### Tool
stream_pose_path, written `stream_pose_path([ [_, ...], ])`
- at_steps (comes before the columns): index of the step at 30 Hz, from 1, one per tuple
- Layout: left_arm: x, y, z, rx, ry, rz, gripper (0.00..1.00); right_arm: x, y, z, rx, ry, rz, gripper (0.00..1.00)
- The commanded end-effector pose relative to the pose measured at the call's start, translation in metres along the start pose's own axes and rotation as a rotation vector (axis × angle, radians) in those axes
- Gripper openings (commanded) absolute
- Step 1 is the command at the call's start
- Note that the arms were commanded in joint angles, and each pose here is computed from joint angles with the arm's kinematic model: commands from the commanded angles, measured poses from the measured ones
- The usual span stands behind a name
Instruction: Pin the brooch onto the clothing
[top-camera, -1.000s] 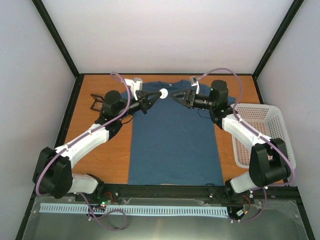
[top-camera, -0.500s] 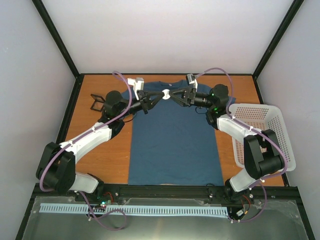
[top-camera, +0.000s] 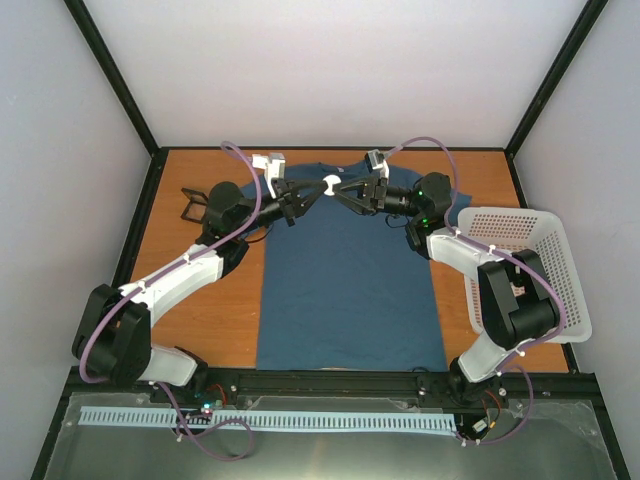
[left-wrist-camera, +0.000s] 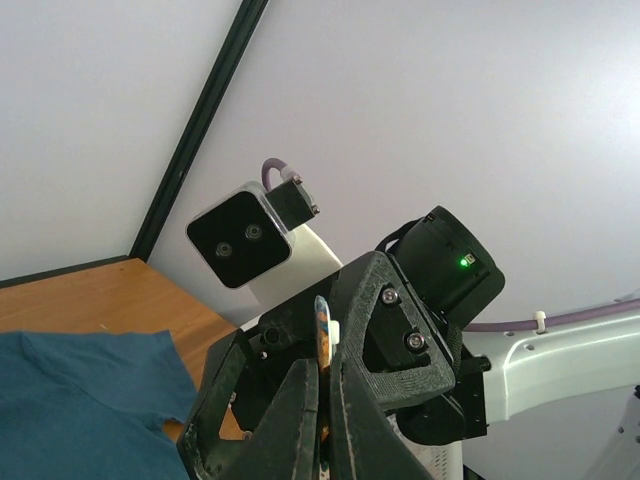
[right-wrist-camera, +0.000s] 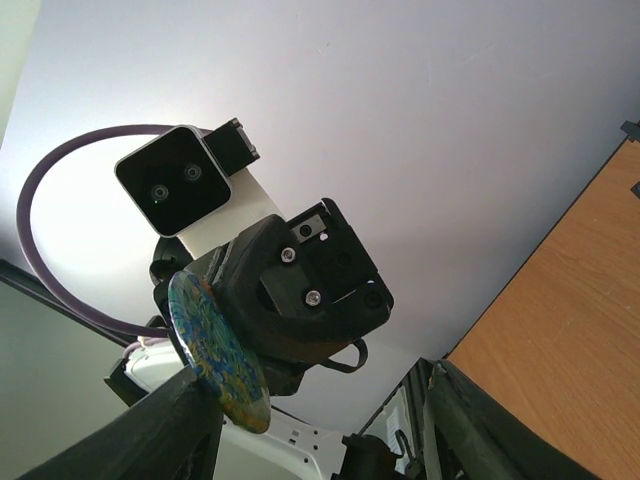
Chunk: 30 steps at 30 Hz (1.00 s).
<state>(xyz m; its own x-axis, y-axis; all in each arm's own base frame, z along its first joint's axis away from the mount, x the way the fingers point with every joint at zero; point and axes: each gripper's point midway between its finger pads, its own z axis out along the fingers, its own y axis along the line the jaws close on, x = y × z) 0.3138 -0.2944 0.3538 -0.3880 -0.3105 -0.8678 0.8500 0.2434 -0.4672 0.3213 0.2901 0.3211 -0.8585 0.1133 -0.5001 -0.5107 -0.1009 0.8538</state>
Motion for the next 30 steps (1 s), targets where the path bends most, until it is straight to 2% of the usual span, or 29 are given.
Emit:
stream_pose_path([
  [1, -0.013, -0.021, 0.002, 0.087, -0.017, 0.047, 0.01, -0.004, 0.003, 0.003, -0.009, -0.006, -0.012, 0.54],
  [4, -0.011, -0.020, 0.002, 0.078, -0.013, 0.045, 0.01, -0.005, 0.003, 0.003, -0.002, -0.007, -0.007, 0.55],
  [10, -0.011, -0.019, 0.000, 0.067, -0.018, 0.032, 0.01, -0.002, 0.013, 0.003, -0.018, 0.005, -0.064, 0.65],
  [14, -0.014, -0.018, 0.000, 0.059, -0.030, 0.015, 0.01, 0.001, 0.021, 0.002, -0.049, 0.010, -0.092, 0.65],
  [30, -0.015, -0.024, 0.002, 0.097, -0.019, 0.008, 0.01, 0.002, 0.001, 0.005, 0.000, 0.013, -0.051, 0.54],
])
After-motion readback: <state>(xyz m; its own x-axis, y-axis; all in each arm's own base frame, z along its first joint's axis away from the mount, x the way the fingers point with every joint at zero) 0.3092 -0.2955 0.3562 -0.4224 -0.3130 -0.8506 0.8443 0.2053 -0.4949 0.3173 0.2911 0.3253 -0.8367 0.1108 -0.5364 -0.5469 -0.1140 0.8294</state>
